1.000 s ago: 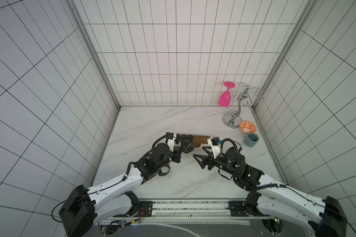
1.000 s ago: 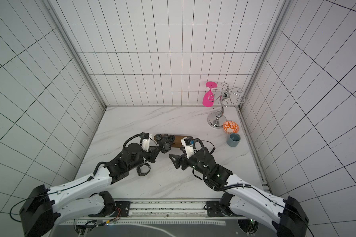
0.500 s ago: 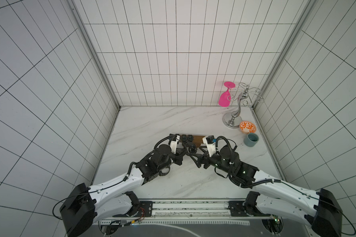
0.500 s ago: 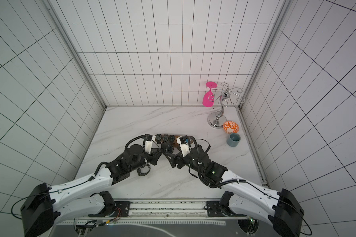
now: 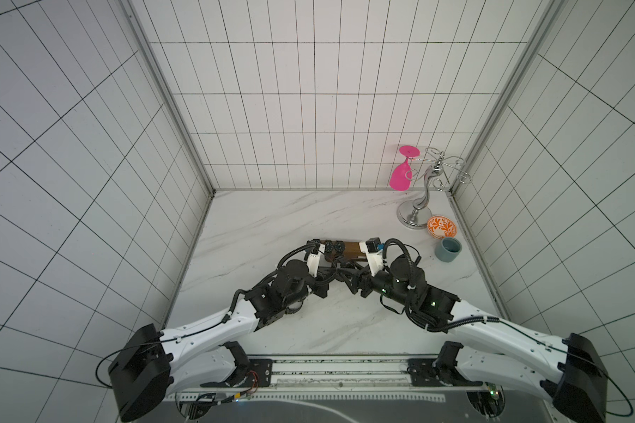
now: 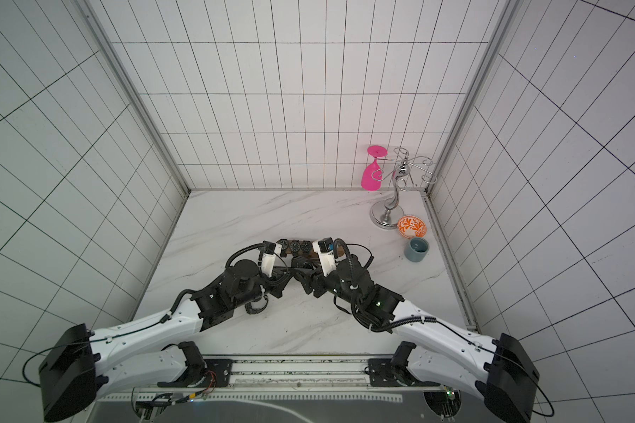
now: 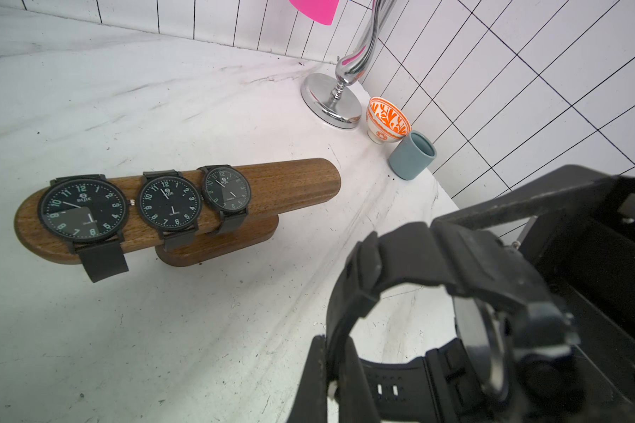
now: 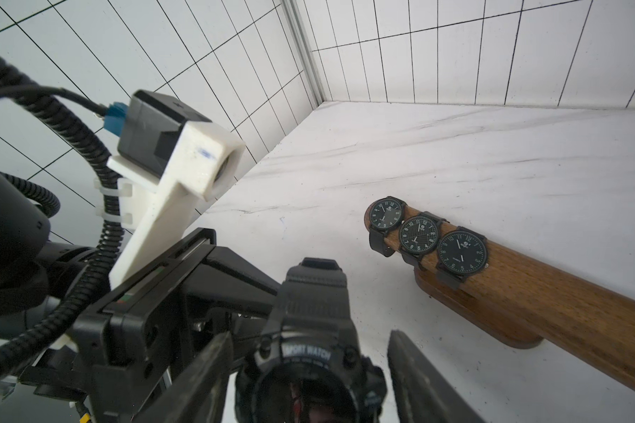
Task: Place watch on stand
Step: Pick up the watch at the center of the board, then place the watch on the stand.
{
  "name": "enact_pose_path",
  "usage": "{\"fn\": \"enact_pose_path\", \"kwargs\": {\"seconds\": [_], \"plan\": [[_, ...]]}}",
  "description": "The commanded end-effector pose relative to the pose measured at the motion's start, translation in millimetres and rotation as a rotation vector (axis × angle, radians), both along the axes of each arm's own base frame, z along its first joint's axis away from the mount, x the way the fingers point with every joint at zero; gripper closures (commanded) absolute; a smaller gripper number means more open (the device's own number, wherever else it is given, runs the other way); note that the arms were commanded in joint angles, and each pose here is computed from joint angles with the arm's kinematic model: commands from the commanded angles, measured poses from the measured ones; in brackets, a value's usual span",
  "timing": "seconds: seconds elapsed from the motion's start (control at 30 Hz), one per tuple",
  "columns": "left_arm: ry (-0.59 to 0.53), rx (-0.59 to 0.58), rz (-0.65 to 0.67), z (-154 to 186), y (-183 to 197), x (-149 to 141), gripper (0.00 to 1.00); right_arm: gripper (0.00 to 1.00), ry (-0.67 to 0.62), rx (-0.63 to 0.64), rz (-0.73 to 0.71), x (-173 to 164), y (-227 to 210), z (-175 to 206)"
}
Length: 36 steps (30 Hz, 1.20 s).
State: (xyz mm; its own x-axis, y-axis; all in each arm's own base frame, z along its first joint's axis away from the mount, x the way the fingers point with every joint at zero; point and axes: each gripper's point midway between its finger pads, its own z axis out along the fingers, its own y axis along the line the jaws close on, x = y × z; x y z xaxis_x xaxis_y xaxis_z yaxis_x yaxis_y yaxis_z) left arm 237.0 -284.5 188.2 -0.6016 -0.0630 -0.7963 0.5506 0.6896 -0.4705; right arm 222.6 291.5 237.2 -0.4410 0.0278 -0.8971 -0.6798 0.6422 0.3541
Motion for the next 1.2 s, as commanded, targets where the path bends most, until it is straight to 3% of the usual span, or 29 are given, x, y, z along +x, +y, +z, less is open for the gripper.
{"fn": "enact_pose_path", "kwargs": {"seconds": [0.0, 0.1, 0.27, 0.6, 0.87, 1.0, 1.17], "plan": [[-0.056, -0.043, -0.008, 25.5, -7.0, 4.5, 1.0, 0.31, -0.062, 0.05, 0.024, 0.4, 10.9, 42.5], [-0.058, -0.045, -0.009, 26.7, -7.1, 4.3, 1.0, 0.34, -0.06, 0.031, 0.003, 3.2, 9.0, 40.1], [-0.058, -0.037, -0.016, 25.0, -7.5, 3.4, 1.0, 0.51, -0.064, 0.037, -0.003, 2.5, 6.8, 43.1], [-0.068, 0.021, 0.0, 22.7, -2.0, 5.9, 0.99, 0.64, -0.057, 0.062, -0.027, 3.8, 2.7, 51.2], [-0.091, 0.06, 0.149, 26.2, 23.8, 25.6, 0.55, 0.68, -0.003, 0.003, -0.156, 36.9, -29.4, 39.9], [-0.037, 0.034, 0.23, 24.6, 48.2, 48.2, 0.48, 0.68, -0.003, -0.048, -0.226, 56.0, -52.4, 30.7], [0.111, -0.053, 0.352, 9.6, 93.5, 88.0, 0.37, 0.67, -0.031, -0.157, -0.303, 74.8, -74.0, 18.0]]}}
